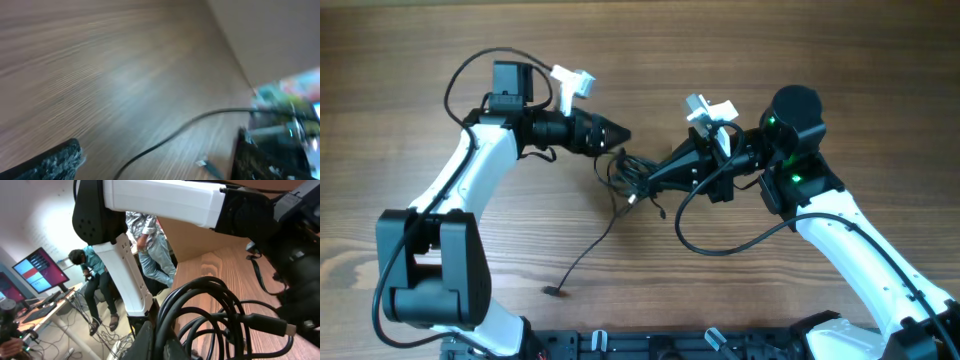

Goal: Untangle cables

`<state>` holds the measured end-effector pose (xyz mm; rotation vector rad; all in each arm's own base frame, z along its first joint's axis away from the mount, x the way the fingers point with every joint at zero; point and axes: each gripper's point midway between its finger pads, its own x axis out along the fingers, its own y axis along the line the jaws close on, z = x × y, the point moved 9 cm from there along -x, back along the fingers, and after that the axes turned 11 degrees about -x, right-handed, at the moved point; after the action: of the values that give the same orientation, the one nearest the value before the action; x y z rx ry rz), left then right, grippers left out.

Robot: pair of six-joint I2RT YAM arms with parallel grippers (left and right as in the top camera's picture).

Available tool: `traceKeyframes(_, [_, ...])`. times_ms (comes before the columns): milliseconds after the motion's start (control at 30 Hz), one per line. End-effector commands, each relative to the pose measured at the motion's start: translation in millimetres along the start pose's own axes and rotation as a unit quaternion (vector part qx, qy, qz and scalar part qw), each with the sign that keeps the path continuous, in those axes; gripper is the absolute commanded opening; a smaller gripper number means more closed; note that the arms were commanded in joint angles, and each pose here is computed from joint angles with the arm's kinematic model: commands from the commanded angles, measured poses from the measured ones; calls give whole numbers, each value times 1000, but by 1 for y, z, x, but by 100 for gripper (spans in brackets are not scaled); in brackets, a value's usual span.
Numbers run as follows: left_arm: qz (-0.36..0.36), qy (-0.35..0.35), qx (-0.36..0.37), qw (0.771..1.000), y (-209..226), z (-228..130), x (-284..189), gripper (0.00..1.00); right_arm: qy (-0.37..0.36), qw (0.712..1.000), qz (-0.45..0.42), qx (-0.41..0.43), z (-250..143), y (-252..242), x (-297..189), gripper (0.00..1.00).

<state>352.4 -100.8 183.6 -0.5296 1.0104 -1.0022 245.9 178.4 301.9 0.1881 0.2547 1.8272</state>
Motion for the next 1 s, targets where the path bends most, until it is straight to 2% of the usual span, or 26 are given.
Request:
traceKeyframes(0, [-81,11,103,991,-20,-1,16,100,7,998,38,-43,10,12,1,4])
traceKeyframes(300, [-146,48,179,972,-62,-10,62,100,16,997,68,-15,0,7,14,4])
traceKeyframes(367, [-194,48,199,960,-70,-13,60,100,16,998,67,-15,0,7,14,4])
traceKeyframes(433, [-195,48,198,959,-70,-13,60,100,12,998,54,-13,1,4,14,4])
traceKeyframes(500, [-130,48,181,974,-59,-10,61,100,-10,1000,-23,18,5,-9,9,4])
traceKeyframes(533, [-55,38,142,988,-42,-4,55,100,-27,996,-72,34,7,-17,3,4])
traceKeyframes(600, [27,5,55,998,-15,8,34,100,-49,986,-149,58,7,-31,-5,4])
traceKeyframes(667, [64,-43,-51,996,10,18,2,100,-84,947,-273,148,-1,-53,-15,4])
traceKeyframes(700, [73,-64,-97,991,20,21,-14,100,-105,906,-352,210,-9,-65,-24,4])
traceKeyframes(733, [80,-87,-148,982,30,23,-30,100,-121,876,-392,253,-15,-70,-29,4])
traceKeyframes(767, [83,-101,-174,976,34,24,-41,100,-126,872,-395,260,-14,-71,-30,4])
traceKeyframes(833, [90,-126,-184,971,34,26,-61,100,-129,867,-404,263,-15,-72,-31,5])
traceKeyframes(867, [94,-144,-181,968,26,29,-73,100,-140,839,-438,291,-21,-76,-36,4])
traceKeyframes(967, [135,-182,-163,960,-1,30,-100,100,-180,802,-468,325,-18,-80,-43,5])
